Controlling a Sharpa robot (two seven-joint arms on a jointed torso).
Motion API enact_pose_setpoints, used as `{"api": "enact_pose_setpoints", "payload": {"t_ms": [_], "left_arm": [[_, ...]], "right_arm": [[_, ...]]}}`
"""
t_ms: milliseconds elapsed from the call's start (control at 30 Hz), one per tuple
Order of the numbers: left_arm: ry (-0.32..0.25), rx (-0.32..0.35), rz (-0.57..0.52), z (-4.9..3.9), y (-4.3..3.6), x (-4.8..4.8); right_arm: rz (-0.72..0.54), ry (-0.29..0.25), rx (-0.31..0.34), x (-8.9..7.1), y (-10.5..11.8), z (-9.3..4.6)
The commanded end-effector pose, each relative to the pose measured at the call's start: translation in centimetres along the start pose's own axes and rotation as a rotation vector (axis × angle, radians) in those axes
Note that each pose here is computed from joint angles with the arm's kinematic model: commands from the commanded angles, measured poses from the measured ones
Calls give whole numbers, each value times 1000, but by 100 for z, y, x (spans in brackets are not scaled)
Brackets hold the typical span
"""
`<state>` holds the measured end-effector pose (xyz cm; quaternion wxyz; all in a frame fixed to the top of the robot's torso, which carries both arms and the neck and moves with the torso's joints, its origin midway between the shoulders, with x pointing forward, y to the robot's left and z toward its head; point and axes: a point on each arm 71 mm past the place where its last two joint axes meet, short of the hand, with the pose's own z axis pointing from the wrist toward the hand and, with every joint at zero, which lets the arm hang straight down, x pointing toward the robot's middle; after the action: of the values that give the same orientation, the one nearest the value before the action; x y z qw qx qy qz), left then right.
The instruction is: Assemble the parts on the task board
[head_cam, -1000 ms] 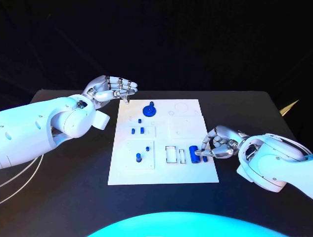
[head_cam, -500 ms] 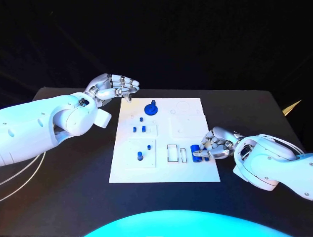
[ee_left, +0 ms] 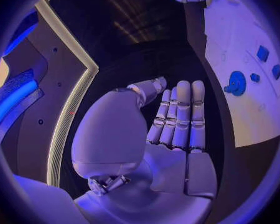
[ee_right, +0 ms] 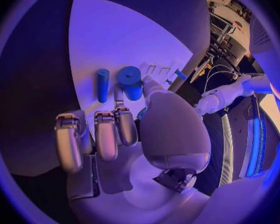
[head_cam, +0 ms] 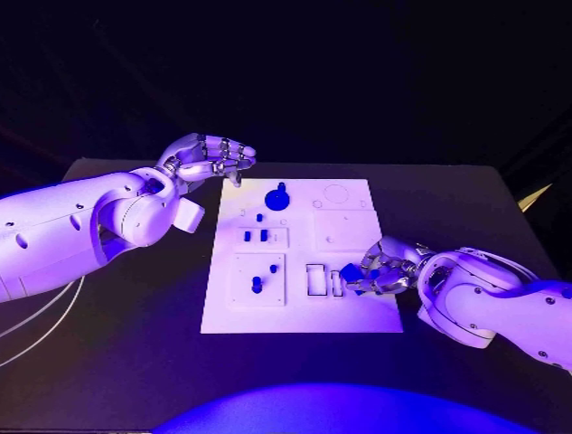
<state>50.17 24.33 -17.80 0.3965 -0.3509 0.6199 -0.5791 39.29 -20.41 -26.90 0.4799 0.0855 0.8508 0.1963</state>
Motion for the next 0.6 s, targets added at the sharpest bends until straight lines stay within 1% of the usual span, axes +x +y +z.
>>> {"api": "enact_pose_setpoints", "payload": {"t_ms": [33,300,500,600], "left_arm": [[17,9,-7,1,-13,20],[18,9,-7,1,-13,21],[17,8,-7,0,-12,19],[16,8,-6,-1,-12,16]], "right_arm": [[-47,27,3,39,-12,20],[-54,21,0,62,20,52],[-26,-12,-2,45,33,37],[3,-36,-3,29,37,9]]}}
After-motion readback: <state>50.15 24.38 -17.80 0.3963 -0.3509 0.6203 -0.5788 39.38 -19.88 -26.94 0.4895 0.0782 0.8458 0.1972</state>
